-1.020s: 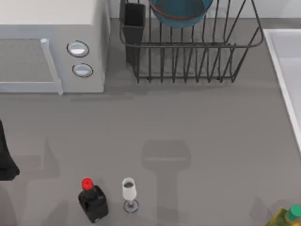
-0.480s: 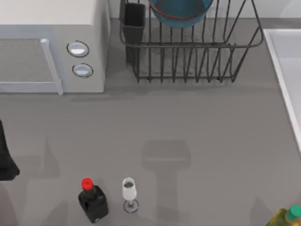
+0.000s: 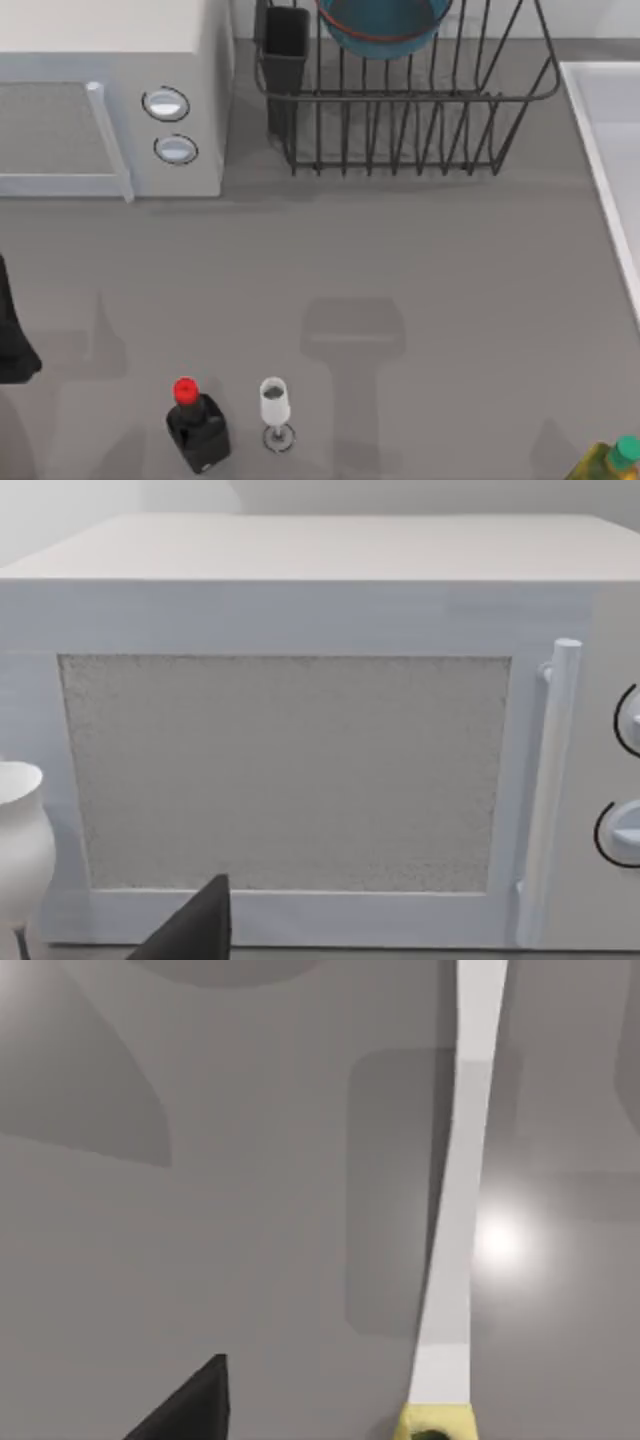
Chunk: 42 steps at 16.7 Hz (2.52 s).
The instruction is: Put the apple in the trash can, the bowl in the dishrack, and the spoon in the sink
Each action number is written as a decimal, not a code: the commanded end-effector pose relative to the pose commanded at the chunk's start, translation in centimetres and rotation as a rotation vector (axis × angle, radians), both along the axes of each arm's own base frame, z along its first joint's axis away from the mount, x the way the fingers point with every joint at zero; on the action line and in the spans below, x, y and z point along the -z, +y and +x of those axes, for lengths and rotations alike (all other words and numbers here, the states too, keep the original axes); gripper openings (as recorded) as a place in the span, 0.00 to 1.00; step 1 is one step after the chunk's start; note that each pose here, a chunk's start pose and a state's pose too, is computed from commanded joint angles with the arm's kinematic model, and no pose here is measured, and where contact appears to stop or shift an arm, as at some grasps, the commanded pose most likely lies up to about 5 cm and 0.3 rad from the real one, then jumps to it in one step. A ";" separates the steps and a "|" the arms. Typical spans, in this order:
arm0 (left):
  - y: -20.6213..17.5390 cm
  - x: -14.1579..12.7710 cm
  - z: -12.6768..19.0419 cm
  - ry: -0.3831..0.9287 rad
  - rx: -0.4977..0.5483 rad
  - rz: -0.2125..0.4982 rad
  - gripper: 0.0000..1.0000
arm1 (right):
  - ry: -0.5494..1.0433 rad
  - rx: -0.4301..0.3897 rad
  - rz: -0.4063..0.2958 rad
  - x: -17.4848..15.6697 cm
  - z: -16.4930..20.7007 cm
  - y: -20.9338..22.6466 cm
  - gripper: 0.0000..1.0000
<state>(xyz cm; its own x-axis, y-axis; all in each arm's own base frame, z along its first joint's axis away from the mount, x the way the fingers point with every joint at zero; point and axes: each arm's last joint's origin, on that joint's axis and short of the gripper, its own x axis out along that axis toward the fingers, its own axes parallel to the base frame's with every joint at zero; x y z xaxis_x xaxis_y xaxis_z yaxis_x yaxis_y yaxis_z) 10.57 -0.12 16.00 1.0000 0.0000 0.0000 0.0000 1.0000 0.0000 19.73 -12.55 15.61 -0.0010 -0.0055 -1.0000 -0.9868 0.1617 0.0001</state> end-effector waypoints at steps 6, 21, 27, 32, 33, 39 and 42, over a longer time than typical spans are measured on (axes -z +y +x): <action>0.0 0.0 0.0 0.000 0.000 0.000 1.00 | -0.003 -0.001 -0.002 5.8 -0.3 0.1 1.00; 0.0 0.0 0.0 0.000 0.000 0.000 1.00 | 0.000 -0.001 0.000 6.3 -0.4 0.2 0.25; 0.0 0.0 0.0 0.000 0.000 0.000 1.00 | 0.000 -0.001 0.000 6.3 -0.4 0.2 0.00; 0.0 0.0 0.0 0.000 0.000 0.000 1.00 | 0.000 -0.001 0.000 6.3 -0.4 0.2 0.00; 0.0 0.0 0.0 0.000 0.000 0.000 1.00 | 0.006 0.041 -0.031 4.1 -0.4 0.3 0.00; 0.0 0.0 0.0 0.000 0.000 0.000 1.00 | -0.004 0.036 -0.038 0.4 0.2 -0.2 0.00; 0.0 0.0 0.0 0.000 0.000 0.000 1.00 | 0.034 0.036 -0.015 -2.5 -0.2 0.1 0.00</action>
<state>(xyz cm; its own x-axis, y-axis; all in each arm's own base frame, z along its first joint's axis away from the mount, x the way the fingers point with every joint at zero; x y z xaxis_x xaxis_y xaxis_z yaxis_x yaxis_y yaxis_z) 10.57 -0.12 16.00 1.0000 0.0000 0.0000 0.0000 1.0000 0.0000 19.56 -12.47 18.12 -0.0354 -0.0196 -0.9992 -0.9799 0.1971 0.0309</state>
